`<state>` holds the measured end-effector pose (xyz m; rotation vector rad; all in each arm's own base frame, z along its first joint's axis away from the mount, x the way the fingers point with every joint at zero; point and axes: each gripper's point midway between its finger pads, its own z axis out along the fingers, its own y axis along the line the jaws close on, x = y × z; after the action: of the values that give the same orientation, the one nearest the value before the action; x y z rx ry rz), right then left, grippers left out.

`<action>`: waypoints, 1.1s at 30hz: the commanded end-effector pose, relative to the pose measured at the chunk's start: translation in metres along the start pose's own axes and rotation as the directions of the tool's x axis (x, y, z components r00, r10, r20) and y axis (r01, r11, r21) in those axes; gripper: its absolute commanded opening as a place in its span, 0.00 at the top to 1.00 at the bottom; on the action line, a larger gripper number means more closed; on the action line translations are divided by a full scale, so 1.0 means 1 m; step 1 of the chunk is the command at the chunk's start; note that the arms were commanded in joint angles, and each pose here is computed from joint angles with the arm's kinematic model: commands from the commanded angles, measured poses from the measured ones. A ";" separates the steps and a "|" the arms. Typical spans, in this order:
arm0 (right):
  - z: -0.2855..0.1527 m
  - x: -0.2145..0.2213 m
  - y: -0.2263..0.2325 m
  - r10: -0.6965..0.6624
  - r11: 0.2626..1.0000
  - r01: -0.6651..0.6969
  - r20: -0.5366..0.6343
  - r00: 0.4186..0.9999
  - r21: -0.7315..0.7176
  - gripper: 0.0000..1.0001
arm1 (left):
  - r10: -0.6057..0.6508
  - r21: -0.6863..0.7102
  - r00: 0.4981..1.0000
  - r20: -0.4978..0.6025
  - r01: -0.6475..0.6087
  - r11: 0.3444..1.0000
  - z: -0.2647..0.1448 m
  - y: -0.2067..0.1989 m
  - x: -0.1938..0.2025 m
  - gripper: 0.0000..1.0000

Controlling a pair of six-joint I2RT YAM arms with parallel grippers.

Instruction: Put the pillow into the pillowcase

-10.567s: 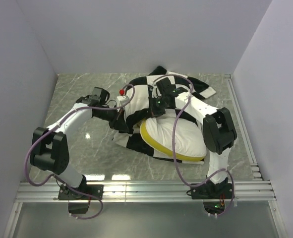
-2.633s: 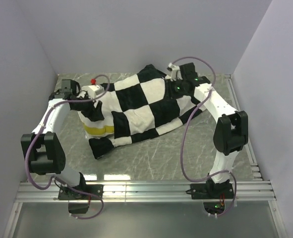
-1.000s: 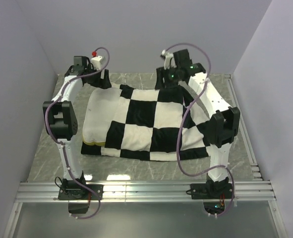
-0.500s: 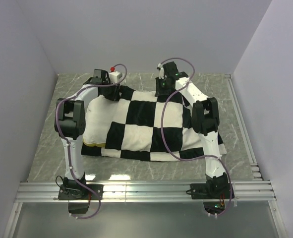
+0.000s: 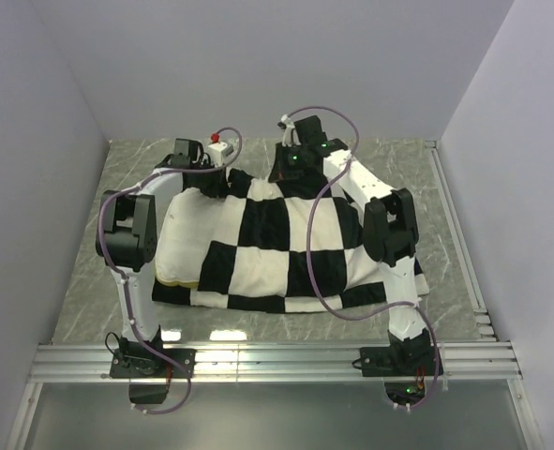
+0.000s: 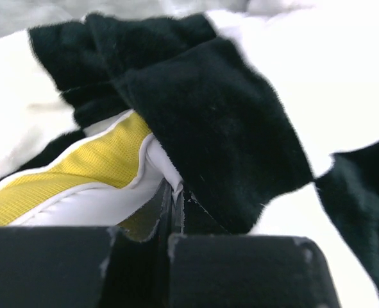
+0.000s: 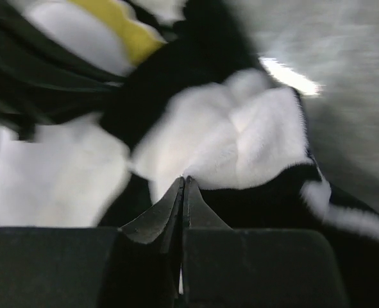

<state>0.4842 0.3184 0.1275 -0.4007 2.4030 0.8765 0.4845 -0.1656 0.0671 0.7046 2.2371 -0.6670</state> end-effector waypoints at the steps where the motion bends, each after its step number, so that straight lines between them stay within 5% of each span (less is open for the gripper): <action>1: -0.026 0.001 0.121 -0.008 0.947 0.008 0.002 1.000 -0.321 1.00 | -0.014 0.314 0.996 0.092 -0.016 0.949 -0.020 -0.086 -0.026 1.00; 6: -0.037 -0.006 0.101 0.037 0.972 -0.024 0.055 0.998 -0.232 1.00 | -0.031 0.432 0.985 0.171 -0.047 0.901 -0.055 -0.116 -0.041 1.00; 13: -0.035 0.046 0.117 0.093 0.934 -0.115 -0.081 0.992 -0.338 1.00 | -0.140 0.528 0.989 0.043 0.097 0.843 -0.066 -0.143 -0.002 1.00; 17: -0.037 0.066 0.172 0.098 0.847 -0.180 -0.187 0.977 -0.500 1.00 | -0.264 0.555 0.965 0.004 0.217 0.803 -0.060 -0.149 0.015 1.00; 20: -0.077 0.058 0.230 0.122 0.664 -0.235 -0.207 0.971 -0.710 1.00 | -0.322 0.550 0.947 -0.020 0.280 0.787 -0.062 -0.151 0.018 1.00; 25: -0.106 0.053 0.246 0.177 0.565 -0.296 -0.237 0.955 -0.770 1.00 | -0.328 0.552 0.945 -0.003 0.275 0.787 -0.061 -0.146 0.009 1.00; 29: -0.089 0.031 0.202 0.221 0.686 -0.266 -0.154 0.963 -0.678 1.00 | -0.342 0.530 0.940 0.014 0.283 0.799 -0.062 -0.136 0.005 1.00; 31: -0.064 0.016 0.146 0.247 0.817 -0.249 -0.074 0.966 -0.520 1.00 | -0.372 0.491 0.926 0.060 0.297 0.819 -0.066 -0.120 -0.002 1.00; 32: -0.069 -0.014 0.140 0.159 0.863 -0.115 0.048 0.986 -0.491 1.00 | -0.410 0.478 0.910 0.065 0.333 0.813 -0.068 -0.115 -0.005 1.00; 33: -0.066 -0.017 0.121 0.171 0.898 -0.143 0.030 0.985 -0.415 1.00 | -0.428 0.459 0.899 0.089 0.344 0.819 -0.071 -0.106 -0.009 1.00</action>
<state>0.3575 0.3962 0.1971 -0.2377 2.3558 1.7718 0.3764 -0.2040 0.1059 0.3843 2.2015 -1.3924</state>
